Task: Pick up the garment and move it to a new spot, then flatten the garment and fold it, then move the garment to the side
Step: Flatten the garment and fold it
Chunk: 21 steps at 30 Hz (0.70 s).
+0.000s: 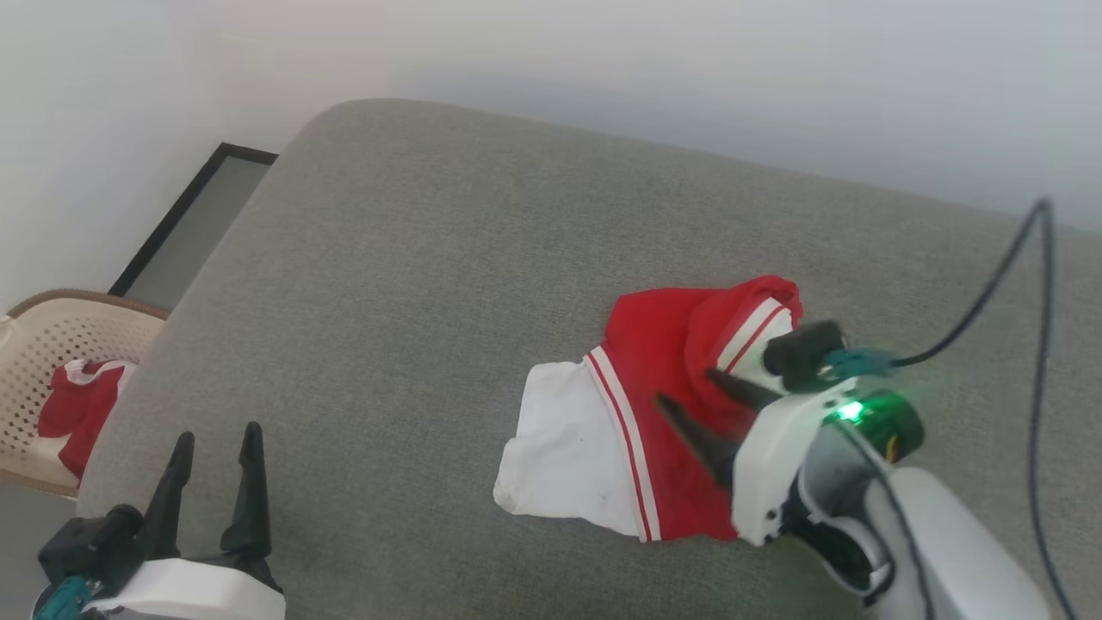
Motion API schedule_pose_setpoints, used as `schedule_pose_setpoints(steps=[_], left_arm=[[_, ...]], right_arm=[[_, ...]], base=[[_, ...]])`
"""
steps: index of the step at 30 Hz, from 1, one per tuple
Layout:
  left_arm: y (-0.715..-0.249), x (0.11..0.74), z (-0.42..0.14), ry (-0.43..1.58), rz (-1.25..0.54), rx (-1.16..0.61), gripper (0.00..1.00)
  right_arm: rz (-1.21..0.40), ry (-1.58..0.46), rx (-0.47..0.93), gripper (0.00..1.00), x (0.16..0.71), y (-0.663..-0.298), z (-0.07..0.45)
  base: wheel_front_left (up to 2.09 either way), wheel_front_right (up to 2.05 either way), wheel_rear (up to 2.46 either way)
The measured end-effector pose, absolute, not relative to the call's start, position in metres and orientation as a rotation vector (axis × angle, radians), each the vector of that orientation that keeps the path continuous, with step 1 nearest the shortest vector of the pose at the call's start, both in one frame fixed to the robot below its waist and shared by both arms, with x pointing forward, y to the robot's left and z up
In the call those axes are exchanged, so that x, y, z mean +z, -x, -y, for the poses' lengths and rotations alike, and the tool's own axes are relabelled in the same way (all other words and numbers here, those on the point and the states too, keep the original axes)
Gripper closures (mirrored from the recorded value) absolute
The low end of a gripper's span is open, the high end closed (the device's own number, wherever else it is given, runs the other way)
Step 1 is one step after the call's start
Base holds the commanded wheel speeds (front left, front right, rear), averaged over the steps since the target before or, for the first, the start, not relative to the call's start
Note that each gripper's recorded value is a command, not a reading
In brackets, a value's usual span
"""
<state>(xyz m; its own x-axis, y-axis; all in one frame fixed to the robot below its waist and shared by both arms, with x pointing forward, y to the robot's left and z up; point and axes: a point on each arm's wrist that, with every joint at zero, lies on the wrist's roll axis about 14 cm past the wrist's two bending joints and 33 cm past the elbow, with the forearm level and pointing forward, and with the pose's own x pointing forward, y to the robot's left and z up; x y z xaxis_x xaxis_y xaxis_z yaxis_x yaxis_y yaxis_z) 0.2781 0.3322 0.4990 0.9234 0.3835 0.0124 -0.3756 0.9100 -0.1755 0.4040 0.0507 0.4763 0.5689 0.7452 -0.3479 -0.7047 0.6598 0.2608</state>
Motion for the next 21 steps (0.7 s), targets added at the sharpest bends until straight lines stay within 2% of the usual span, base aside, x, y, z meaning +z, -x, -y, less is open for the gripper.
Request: schedule_pose_setpoints(steps=[11,21], left_arm=[[-0.28,0.499,-0.332,0.178,0.056,0.395,0.0],[-0.281,0.491,-0.329,0.185,0.037,0.395,0.0]], right_arm=[[-0.33,-0.118,0.699,0.0,0.514,-0.446,0.005],[-0.489,-0.072,0.562,0.0,0.484,-0.463,0.059]], base=[[0.0,0.0,0.0],[0.0,0.0,0.0]])
